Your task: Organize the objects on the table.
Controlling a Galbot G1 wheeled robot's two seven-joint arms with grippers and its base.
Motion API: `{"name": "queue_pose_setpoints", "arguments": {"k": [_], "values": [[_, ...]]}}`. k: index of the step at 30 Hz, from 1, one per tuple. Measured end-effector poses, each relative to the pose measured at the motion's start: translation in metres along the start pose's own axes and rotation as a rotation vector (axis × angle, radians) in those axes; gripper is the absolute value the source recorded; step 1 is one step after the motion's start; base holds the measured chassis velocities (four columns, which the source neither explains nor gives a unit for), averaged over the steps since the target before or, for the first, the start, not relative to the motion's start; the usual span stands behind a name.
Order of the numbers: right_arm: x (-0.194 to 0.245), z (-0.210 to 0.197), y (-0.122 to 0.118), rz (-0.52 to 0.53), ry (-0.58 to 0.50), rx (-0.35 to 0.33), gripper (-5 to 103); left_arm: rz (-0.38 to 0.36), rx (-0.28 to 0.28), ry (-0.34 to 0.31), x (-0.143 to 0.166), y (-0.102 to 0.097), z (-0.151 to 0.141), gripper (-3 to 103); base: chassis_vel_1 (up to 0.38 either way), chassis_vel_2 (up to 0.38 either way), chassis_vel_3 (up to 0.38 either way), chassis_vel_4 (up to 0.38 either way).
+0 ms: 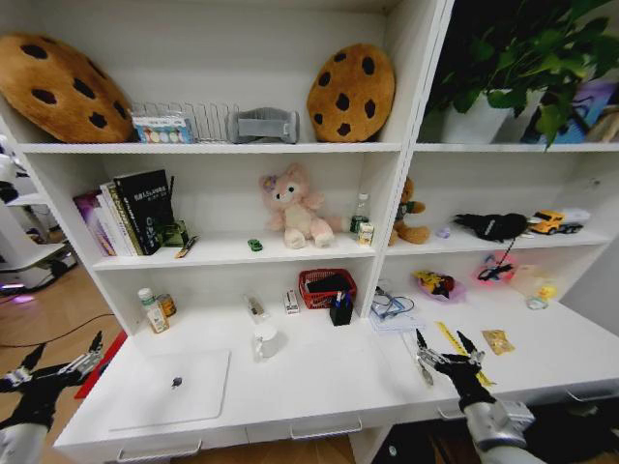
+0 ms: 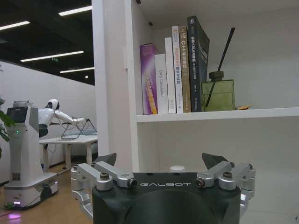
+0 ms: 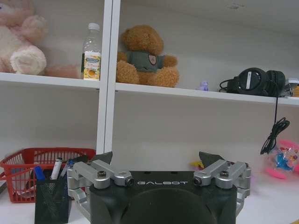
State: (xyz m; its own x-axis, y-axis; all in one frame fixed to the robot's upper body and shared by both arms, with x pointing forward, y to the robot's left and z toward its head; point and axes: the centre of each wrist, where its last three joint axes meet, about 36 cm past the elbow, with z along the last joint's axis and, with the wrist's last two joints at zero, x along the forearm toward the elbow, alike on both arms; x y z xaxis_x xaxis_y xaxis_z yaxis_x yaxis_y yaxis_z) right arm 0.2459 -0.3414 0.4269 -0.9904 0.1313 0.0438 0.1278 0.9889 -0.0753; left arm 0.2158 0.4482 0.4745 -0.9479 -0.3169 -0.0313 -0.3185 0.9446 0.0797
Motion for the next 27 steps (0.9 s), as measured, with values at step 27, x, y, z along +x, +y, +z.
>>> {"name": "queue_pose_setpoints", "arguments": {"k": [27], "values": [[-0.008,0.002,-0.022,0.056,-0.02,-0.005,100,0.0,0.0,0.0,0.0,0.0,0.0,100,-0.101,-0.099,0.099,0.102]]}}
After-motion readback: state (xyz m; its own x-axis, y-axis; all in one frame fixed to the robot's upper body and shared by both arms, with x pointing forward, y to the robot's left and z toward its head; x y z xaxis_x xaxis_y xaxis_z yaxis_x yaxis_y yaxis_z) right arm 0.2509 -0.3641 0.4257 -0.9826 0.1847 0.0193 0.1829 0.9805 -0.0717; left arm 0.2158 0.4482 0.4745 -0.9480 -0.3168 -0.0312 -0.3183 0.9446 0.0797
